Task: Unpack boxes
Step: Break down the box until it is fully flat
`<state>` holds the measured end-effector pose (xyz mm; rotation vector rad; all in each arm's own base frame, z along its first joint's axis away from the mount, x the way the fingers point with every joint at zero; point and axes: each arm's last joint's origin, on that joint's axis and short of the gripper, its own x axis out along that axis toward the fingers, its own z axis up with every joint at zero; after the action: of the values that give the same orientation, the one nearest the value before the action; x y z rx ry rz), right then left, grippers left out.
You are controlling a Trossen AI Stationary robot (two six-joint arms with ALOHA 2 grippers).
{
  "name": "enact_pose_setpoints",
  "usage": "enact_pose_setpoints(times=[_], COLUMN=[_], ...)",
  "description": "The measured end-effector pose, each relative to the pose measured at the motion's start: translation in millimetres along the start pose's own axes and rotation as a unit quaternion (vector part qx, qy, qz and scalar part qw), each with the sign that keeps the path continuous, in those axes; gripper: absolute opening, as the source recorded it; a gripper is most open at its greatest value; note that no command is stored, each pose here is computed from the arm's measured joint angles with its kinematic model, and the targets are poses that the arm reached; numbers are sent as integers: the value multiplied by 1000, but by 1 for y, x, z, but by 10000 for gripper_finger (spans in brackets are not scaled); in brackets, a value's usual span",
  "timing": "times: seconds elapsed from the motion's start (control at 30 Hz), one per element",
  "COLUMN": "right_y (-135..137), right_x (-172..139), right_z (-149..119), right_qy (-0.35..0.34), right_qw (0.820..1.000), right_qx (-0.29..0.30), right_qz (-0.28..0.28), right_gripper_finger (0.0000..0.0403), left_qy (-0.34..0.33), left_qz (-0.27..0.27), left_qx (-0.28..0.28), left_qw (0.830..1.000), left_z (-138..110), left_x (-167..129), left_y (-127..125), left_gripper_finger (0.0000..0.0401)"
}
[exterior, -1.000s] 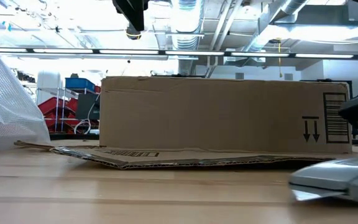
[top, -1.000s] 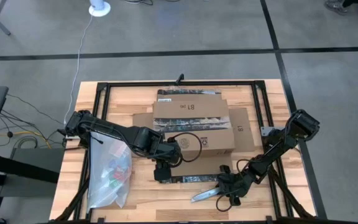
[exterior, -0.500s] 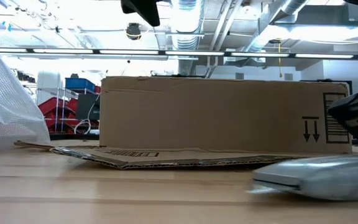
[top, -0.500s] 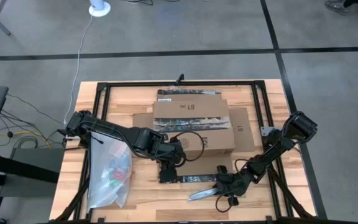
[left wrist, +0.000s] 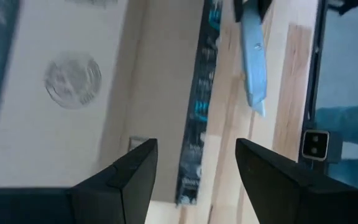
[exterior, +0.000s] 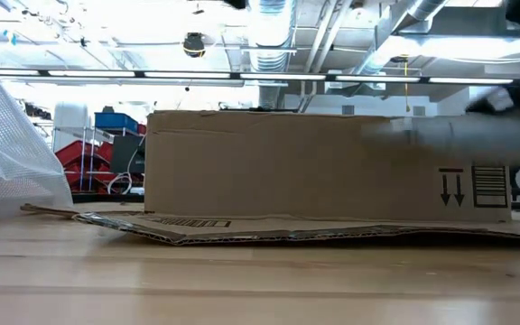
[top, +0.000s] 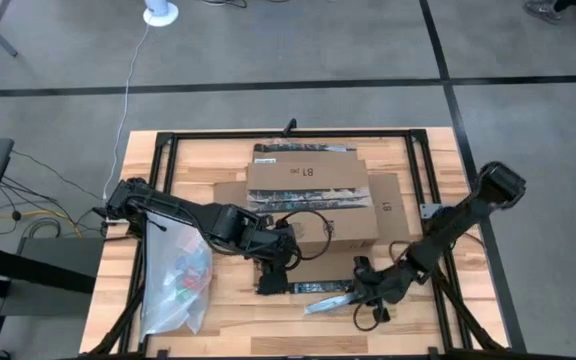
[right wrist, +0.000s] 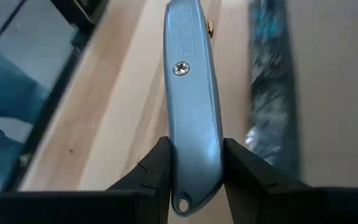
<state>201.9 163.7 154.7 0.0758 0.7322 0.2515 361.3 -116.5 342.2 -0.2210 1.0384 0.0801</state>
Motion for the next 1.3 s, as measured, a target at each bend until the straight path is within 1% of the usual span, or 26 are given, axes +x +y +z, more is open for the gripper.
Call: enact_pose_setpoints(times=[0.07, 0.2, 0.33, 0.47, 0.57, 0.77, 0.9, 1.0, 1.1, 1.3], right_y=[-9, -29, -47, -60, -65, -67, -67, -67, -67, -67], right_x=[-16, -48, -75, -93, -104, -107, -105, -106, -106, -107], right_z=[12, 32, 50, 58, 62, 62, 62, 62, 62, 63], right_qy=[-24, -74, -144, -180, -206, -212, -208, -212, -212, -216], right_qw=[1000, 997, 988, 981, 975, 974, 974, 974, 974, 973], right_qx=[-4, 16, 38, 47, 52, 55, 53, 54, 54, 55], right_qz=[-15, -32, -43, -59, -64, -65, -66, -65, -65, -63], right_gripper_finger=[92, 92, 92, 92, 92, 92, 92, 92, 92, 92], left_qy=[-13, -42, -108, -160, -178, -193, -206, -204, -192, -176], left_qz=[4, 6, -9, -16, 2, 36, 44, 44, 21, 18], left_qx=[14, 42, 85, 129, 142, 143, 131, 124, 125, 136], left_qw=[1000, 998, 991, 978, 974, 970, 969, 970, 973, 975], left_z=[3, 10, 22, 33, 39, 48, 54, 55, 55, 57], left_x=[-4, -9, -11, -12, -12, -11, -11, -10, -3, 25], left_y=[0, -1, -6, -6, 0, 15, 24, 27, 25, 20], left_gripper_finger=[203, 203, 203, 203, 203, 203, 203, 203, 203, 203])
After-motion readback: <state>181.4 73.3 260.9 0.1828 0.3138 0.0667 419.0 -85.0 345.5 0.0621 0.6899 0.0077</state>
